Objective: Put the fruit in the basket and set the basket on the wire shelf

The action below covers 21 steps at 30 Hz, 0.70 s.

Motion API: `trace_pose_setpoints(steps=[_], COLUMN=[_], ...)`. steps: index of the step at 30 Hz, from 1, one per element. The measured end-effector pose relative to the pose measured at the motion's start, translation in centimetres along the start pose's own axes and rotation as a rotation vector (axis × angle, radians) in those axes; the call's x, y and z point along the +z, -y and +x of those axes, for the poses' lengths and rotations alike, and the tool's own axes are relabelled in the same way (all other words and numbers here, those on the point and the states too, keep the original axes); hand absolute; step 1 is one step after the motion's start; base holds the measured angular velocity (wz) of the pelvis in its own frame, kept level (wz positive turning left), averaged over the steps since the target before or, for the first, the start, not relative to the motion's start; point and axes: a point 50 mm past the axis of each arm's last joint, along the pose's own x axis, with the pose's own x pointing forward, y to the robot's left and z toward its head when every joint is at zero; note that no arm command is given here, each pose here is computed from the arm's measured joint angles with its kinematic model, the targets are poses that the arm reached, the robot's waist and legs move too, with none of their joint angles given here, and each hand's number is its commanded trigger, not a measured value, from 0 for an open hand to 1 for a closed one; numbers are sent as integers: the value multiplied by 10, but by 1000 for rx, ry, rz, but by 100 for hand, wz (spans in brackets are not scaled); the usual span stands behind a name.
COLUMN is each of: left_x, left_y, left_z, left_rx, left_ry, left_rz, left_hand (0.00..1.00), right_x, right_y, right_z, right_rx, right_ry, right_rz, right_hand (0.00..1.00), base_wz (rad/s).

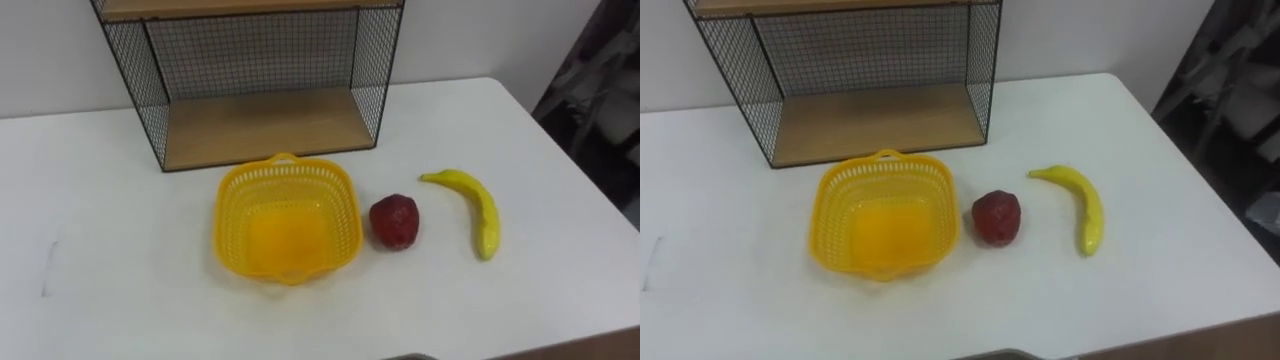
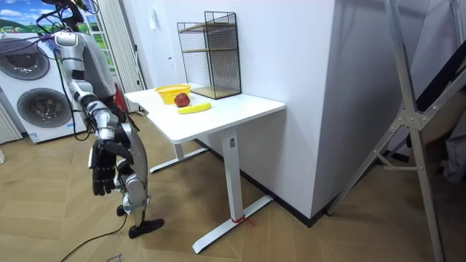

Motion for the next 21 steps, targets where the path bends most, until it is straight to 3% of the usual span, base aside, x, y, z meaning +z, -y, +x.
trace_pose_setpoints(steps=[7,11,21], left_x=[3,6,18], left_y=[-8,-5,1], left_z=[0,0,3], left_rx=[35,27,13], left_ry=[36,45,89], left_rz=[15,24,103], left_hand=[0,0,0], right_x=[57,70,91], right_y=[-41,-56,-84], right_z=[-36,-61,-146], right_rx=[50,98,417], right_ry=[388,563,1088], right_rz=[14,17,17], right_hand=[0,0,0], base_wz=[6,-3,-3])
